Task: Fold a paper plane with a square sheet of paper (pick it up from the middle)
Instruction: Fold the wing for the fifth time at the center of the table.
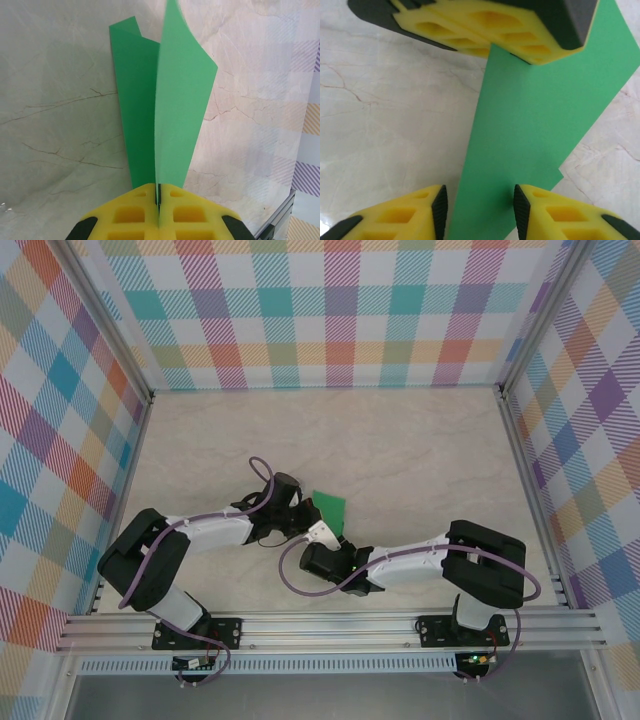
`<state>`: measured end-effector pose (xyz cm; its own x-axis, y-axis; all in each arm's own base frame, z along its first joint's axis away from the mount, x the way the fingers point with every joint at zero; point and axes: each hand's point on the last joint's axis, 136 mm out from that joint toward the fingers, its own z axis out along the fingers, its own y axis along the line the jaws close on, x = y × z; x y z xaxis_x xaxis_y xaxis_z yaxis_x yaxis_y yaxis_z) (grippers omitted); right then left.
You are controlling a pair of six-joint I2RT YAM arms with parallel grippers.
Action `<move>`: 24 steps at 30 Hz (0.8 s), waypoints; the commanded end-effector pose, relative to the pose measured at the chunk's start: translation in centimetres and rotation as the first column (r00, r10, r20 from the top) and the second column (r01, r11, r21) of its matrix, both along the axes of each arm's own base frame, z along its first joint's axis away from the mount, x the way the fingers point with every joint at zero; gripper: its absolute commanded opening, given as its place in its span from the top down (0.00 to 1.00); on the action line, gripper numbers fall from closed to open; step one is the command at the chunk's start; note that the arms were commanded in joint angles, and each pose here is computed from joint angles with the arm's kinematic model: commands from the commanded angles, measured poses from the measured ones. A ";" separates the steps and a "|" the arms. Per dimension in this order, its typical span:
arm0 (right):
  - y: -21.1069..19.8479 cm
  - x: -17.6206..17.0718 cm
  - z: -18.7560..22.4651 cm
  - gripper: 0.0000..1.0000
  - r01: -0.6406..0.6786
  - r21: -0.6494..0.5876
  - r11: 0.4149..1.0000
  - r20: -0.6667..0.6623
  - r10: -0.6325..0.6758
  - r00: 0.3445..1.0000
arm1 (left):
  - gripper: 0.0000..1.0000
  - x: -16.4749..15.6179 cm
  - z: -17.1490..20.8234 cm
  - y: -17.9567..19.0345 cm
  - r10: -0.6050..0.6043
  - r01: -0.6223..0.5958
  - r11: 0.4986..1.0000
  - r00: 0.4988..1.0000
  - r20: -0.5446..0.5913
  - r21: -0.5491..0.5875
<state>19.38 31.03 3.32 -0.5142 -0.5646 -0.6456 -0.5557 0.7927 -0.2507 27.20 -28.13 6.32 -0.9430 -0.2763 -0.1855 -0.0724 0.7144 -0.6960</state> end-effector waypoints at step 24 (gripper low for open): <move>1.7 -2.1 0.3 0.94 -0.142 0.192 0.971 -0.109 0.165 0.980 | 0.45 -0.5 3.0 4.9 0.170 -0.176 0.979 0.984 0.062 0.106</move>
<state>18.17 31.18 3.06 -0.5124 -0.5532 -0.6569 -0.6287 0.7627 -0.1518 27.06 -25.56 8.98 -0.9006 -0.3640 -0.2374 -0.1211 0.7348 -0.6674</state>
